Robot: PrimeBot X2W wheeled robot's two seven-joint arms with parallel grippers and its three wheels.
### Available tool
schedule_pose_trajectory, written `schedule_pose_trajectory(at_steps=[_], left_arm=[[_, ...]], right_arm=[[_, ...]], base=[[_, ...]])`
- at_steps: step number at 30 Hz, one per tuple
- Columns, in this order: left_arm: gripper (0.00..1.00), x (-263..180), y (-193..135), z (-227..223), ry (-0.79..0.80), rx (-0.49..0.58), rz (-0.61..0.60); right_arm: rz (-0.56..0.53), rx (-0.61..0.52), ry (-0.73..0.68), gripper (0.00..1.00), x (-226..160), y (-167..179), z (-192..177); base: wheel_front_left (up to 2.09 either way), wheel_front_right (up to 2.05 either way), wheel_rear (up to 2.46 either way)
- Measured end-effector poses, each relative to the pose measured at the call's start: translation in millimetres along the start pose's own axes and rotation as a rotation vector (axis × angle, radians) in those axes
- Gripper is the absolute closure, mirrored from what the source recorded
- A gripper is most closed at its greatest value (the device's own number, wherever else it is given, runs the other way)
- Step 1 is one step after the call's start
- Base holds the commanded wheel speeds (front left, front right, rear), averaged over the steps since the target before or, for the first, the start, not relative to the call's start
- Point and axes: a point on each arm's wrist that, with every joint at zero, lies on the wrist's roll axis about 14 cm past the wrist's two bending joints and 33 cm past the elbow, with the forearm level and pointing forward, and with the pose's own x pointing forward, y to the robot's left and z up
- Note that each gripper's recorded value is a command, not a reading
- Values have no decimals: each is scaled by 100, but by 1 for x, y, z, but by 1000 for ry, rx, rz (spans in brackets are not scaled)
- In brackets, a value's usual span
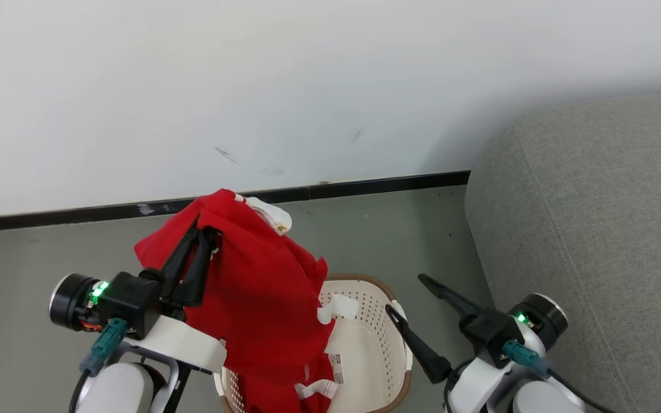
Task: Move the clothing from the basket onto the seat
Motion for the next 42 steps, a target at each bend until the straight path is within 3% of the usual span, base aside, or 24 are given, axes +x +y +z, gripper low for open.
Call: schedule_pose_trajectory(at_steps=[5, 13, 23, 30, 31, 32, 33, 34, 37, 42], left_arm=[[100, -3, -22, 16, -25, -10, -60], [100, -10, -41, 32, -34, -3, -104], [100, -17, -52, 47, -47, -7, -124], [100, -22, -53, 52, -46, -3, -124], [100, -23, -53, 52, -43, -3, -124], [100, -23, -53, 52, -43, -3, -123], [100, -24, -53, 53, -45, -3, -122], [100, -24, -53, 54, -46, -3, -120], [100, -25, -51, 53, -41, -5, -114], [100, -25, -49, 51, -34, -34, -98]], right_arm=[[124, -36, 27, 0, -4, 31, -6], [324, -3, 13, 0, -3, 92, 2], [393, -71, -12, 0, 16, 100, 14], [464, -39, 26, 0, 20, 125, 5], [474, -36, 29, 4, 21, 129, 5], [482, -37, 27, 35, 23, 132, 6], [486, -32, 19, 53, 25, 134, 9], [488, -27, 11, 62, 27, 135, 13], [494, -25, -1, 99, 32, 137, 18], [456, 16, -9, 100, 38, 126, 23]], base=[[0, 0, 0], [0, 0, 0], [0, 0, 0], [0, 0, 0], [0, 0, 0], [0, 0, 0], [0, 0, 0], [0, 0, 0], [0, 0, 0], [0, 0, 0]])
